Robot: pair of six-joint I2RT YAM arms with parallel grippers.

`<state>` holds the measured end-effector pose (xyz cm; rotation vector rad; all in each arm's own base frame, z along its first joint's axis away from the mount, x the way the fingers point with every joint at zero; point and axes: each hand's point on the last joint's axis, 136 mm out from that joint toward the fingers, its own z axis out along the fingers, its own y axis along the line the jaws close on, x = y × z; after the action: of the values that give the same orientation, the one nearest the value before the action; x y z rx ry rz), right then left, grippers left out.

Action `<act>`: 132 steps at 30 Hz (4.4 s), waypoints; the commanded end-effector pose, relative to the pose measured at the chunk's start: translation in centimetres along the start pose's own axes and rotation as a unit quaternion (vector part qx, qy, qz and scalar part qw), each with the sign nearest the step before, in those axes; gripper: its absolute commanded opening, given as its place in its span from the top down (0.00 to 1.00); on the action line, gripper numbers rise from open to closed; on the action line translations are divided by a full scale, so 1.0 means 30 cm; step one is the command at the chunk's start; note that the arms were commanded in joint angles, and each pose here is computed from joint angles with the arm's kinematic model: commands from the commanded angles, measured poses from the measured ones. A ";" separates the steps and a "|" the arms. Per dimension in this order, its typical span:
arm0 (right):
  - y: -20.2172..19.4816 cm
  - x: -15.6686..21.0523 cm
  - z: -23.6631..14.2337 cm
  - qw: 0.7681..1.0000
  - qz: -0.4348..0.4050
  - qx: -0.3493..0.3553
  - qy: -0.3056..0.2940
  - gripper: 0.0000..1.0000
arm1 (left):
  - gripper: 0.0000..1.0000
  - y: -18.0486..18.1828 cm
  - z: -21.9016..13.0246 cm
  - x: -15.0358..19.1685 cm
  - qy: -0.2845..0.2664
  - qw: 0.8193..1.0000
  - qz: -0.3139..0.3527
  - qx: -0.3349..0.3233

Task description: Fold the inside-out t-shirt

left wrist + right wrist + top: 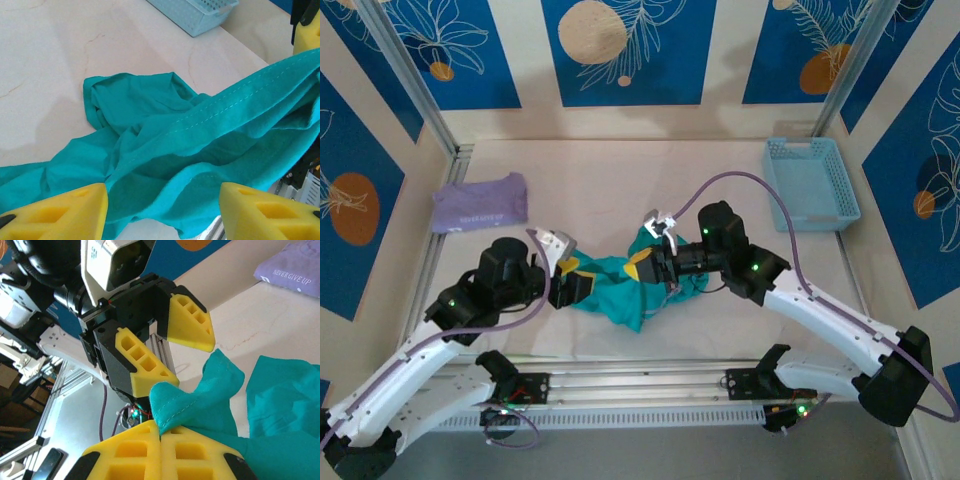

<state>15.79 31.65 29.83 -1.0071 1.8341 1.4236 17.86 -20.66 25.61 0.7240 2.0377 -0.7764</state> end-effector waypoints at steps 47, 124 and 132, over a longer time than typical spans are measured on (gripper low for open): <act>0.050 0.050 -0.138 0.996 -0.042 -0.057 0.058 1.00 | 0.94 -0.336 0.180 -0.078 0.044 0.954 0.201 0.220; -0.087 0.000 -0.073 0.986 0.093 0.003 -0.141 1.00 | 0.62 -0.131 0.116 -0.084 -0.063 0.979 -0.158 0.111; -0.106 -0.018 -0.082 0.981 0.109 0.014 -0.163 1.00 | 0.31 -0.095 0.071 -0.013 -0.070 0.985 -0.132 0.086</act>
<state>18.51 29.11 28.04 -0.5649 1.8027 1.5702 17.08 -25.12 26.34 0.4669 1.9879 -1.1943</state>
